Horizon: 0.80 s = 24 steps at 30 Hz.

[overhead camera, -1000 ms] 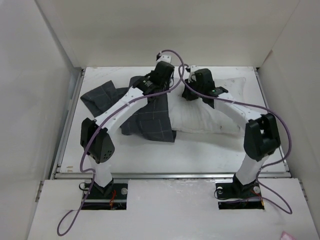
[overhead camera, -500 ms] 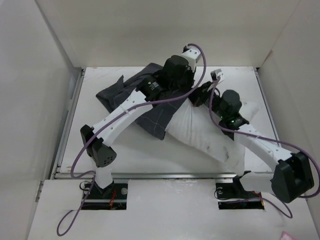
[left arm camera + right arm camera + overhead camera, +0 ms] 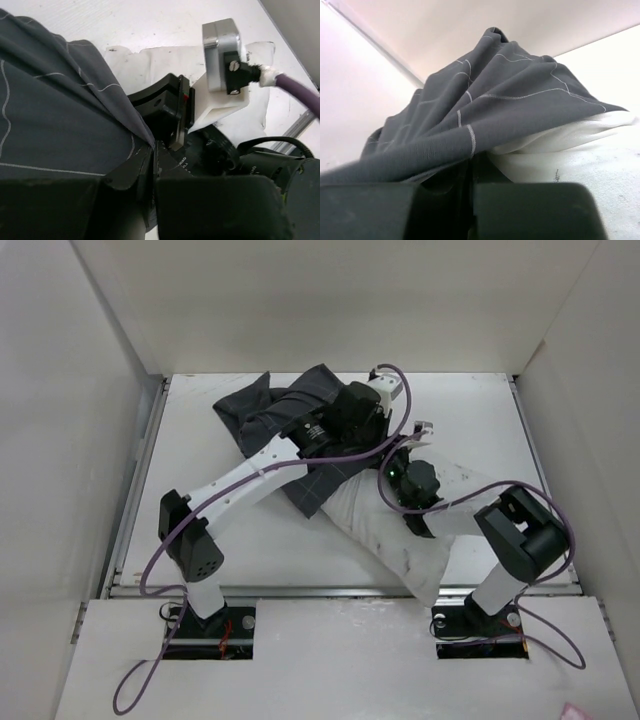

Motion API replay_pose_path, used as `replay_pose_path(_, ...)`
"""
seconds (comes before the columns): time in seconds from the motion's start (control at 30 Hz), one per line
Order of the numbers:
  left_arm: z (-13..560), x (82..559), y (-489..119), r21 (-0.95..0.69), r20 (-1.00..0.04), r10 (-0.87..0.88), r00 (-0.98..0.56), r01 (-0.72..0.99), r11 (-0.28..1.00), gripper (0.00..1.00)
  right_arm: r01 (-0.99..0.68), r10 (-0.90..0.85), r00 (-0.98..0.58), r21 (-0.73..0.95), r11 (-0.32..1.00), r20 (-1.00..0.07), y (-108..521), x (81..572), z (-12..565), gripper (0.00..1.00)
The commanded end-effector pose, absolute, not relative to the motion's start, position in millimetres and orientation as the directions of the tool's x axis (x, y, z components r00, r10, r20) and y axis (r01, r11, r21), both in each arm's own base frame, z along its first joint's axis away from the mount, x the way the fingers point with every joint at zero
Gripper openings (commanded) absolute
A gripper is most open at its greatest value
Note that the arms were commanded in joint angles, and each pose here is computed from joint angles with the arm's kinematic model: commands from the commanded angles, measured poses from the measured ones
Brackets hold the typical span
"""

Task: Put the pillow into the pillowcase

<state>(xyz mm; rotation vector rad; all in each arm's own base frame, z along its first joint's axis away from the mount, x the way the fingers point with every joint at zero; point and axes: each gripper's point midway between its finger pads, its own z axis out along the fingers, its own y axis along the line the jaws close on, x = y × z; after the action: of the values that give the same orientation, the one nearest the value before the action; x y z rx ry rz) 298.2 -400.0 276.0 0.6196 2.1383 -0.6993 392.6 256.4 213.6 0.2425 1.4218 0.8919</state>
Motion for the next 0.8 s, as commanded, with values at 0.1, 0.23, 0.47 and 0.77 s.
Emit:
replay_pose_path(0.1, 318.6, 288.5, -382.5, -0.373, -0.841, 0.011, -0.541, 0.594, 0.713, 0.0, -0.466, 0.65, -0.131, 0.625, 0.626, -0.748, 253.6, 390.5, 273.5, 0.46)
replay_pose_path(0.23, 324.1, 340.3, -346.4, -0.366, -0.861, -0.104, -0.498, 0.464, 0.806, 0.0, -0.392, 0.375, -0.275, 0.46, 0.797, -0.885, 241.8, 377.9, 247.5, 0.9)
replay_pose_path(0.47, 324.1, 374.1, -325.7, -0.299, -0.888, -0.088, -0.451, 0.422, 0.856, 0.0, -0.385, 0.032, -0.397, 0.198, 0.901, -0.917, 200.6, 326.2, 236.0, 1.0)
replay_pose_path(0.77, 319.6, 366.6, -314.4, -0.288, -0.894, -0.078, -0.441, 0.432, 0.855, 0.0, -0.622, -0.227, -0.381, 0.067, 0.78, -0.896, 244.7, 250.8, 209.5, 1.0)
